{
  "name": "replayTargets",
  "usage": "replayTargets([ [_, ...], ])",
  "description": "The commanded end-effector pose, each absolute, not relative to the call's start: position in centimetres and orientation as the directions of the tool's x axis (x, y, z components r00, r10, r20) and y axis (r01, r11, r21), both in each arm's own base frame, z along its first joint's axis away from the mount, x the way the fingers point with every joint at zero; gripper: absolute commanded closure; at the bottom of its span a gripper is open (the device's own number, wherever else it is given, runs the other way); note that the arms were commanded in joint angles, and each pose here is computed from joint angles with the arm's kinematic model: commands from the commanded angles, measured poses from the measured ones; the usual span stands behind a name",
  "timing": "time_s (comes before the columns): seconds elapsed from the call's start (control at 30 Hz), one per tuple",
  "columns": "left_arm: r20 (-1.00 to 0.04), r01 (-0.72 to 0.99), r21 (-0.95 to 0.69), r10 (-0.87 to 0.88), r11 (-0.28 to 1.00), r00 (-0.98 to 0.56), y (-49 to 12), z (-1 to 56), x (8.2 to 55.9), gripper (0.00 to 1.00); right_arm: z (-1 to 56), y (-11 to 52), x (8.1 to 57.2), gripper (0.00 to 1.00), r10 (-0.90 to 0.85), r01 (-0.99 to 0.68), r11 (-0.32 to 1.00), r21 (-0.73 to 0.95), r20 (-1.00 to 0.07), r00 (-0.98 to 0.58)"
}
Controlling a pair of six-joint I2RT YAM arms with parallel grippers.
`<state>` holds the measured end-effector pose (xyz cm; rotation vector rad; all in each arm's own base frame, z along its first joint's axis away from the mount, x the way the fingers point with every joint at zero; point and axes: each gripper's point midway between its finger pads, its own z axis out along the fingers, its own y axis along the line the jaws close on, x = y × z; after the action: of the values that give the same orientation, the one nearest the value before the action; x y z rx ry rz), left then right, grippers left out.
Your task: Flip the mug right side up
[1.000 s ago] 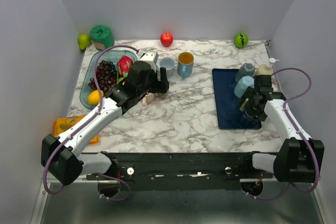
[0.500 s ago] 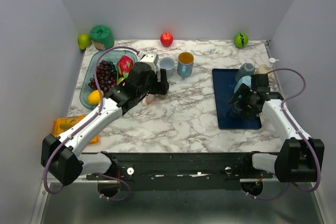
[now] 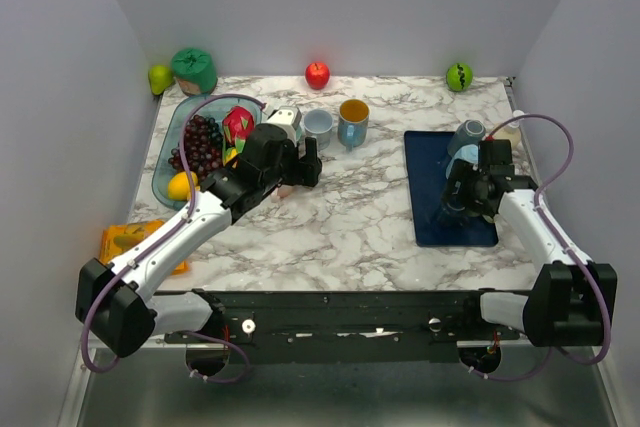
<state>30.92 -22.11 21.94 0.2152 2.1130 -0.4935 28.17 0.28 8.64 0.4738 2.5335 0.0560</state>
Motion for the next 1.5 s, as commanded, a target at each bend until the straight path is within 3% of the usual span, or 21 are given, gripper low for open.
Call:
replayTargets([
  [0.0, -0.845, 0.383, -0.283, -0.039, 0.880, -0.533, -22.6, 22.9, 30.3, 0.07, 8.0, 1.5, 29.7, 0.13, 0.202, 0.143, 0.978, 0.149, -0.556, -0.806],
  [0.13, -0.848, 0.389, -0.283, -0.039, 0.877, -0.529, -22.6, 23.0, 30.2, 0.06, 7.2, 3.2, 29.9, 0.14, 0.208, 0.101, 0.969, 0.226, -0.520, -0.829],
  [0.4, -0.849, 0.385, -0.284, -0.044, 0.878, -0.527, -22.3, 22.9, 29.9, 0.05, 6.6, 4.8, 28.0, 0.15, 0.372, 0.228, 0.908, 0.351, -0.432, -0.821],
  [0.6, -0.849, 0.382, -0.283, -0.045, 0.880, -0.526, -22.2, 22.8, 29.9, 0.04, 6.4, 7.0, 26.5, 0.17, 0.400, 0.209, 0.877, 0.433, -0.415, -0.817],
  [0.73, -0.847, 0.382, -0.285, -0.044, 0.879, -0.530, -22.3, 22.7, 30.0, 0.05, 6.2, 7.3, 26.0, 0.21, 0.375, 0.191, 0.894, 0.405, -0.445, -0.813],
  [0.97, -0.843, 0.382, -0.278, -0.033, 0.881, -0.537, -22.3, 22.3, 30.1, 0.04, 4.5, 6.3, 26.1, 0.44, 0.340, 0.245, 0.936, 0.252, -0.468, -0.816],
  [1.27, -0.839, 0.378, -0.280, -0.034, 0.882, -0.543, -22.3, 22.0, 29.9, 0.04, 4.7, 5.8, 27.1, 0.65, 0.305, 0.298, 0.949, 0.102, -0.539, -0.785],
  [1.47, -0.840, 0.378, -0.282, -0.037, 0.882, -0.542, -22.3, 22.1, 29.8, 0.04, 5.8, 5.7, 27.5, 0.62, 0.295, 0.310, 0.948, 0.074, -0.576, -0.763],
])
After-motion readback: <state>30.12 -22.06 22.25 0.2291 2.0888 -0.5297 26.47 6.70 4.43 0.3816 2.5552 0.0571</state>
